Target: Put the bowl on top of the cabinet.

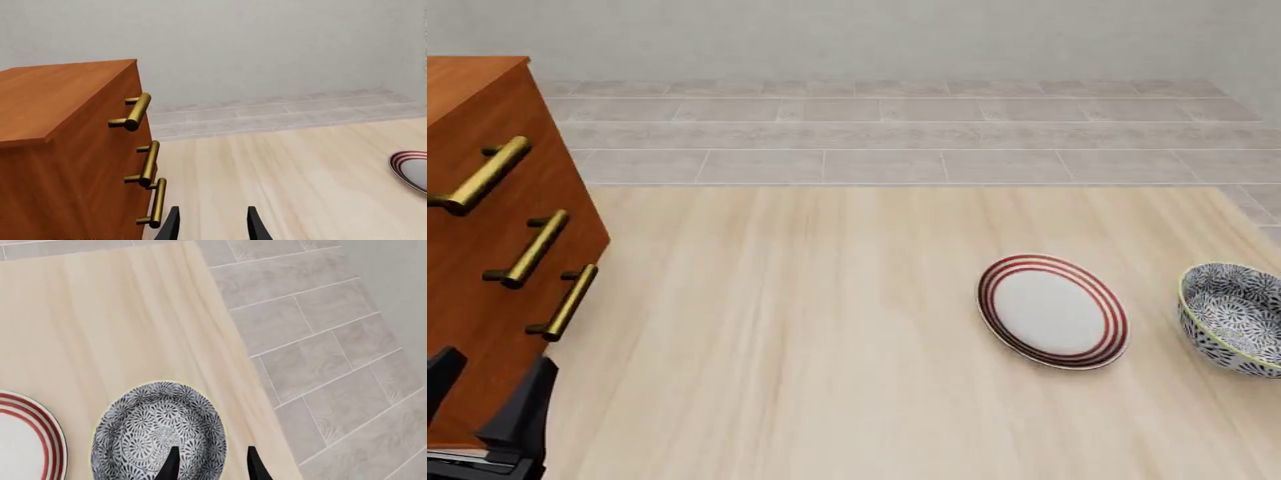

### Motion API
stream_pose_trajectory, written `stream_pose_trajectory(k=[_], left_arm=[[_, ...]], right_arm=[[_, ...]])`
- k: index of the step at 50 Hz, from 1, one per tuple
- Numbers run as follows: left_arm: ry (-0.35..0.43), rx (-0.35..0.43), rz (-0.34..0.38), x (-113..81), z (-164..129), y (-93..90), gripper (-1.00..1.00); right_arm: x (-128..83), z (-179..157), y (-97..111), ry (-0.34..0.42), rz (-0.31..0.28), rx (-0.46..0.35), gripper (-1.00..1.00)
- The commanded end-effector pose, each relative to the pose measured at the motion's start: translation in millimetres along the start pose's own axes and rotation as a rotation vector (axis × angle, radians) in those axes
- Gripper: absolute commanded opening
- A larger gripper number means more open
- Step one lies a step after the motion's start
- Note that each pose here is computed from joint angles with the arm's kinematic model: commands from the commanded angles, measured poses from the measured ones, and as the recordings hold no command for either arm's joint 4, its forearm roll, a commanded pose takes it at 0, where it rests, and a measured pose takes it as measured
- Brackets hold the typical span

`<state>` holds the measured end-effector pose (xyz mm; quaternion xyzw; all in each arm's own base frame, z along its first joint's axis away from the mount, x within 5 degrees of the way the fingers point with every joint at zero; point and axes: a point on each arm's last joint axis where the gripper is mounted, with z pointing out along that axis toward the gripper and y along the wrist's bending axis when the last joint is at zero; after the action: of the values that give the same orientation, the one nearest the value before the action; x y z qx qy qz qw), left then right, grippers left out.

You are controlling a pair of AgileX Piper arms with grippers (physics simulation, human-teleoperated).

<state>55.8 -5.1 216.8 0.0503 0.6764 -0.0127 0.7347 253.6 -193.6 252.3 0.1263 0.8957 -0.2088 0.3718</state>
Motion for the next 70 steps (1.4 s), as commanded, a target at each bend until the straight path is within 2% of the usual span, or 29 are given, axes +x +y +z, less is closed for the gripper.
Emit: stream_pose_trajectory(k=[1,19,31,66,67,70], left_arm=[[0.004,0.002,0.003,1.8,0.4,-0.2,1.0],[0.007,0.005,0.007,2.0,1.7,-0.4,1.0],[0.007,0.006,0.009,1.8,1.9,-0.4,1.0],[0.009,0.002,0.006,2.2,1.1,-0.2,1.0],[0.01,0.002,0.006,2.4,1.1,-0.2,1.0],[0.01,0.003,0.006,2.3,1.1,-0.3,1.0]], right_arm=[[18.1,34.0,2.0,0.058,0.0,-0.011,1.0],[37.5,64.8,-2.3,0.111,0.009,-0.008,1.0],[46.4,78.0,3.9,0.133,0.012,-0.024,1.0],[70.7,102.0,1.3,0.191,0.01,-0.026,1.0],[71.7,101.6,-0.8,0.193,0.004,-0.023,-1.0],[67.4,94.6,2.7,0.184,0.003,-0.028,-1.0]])
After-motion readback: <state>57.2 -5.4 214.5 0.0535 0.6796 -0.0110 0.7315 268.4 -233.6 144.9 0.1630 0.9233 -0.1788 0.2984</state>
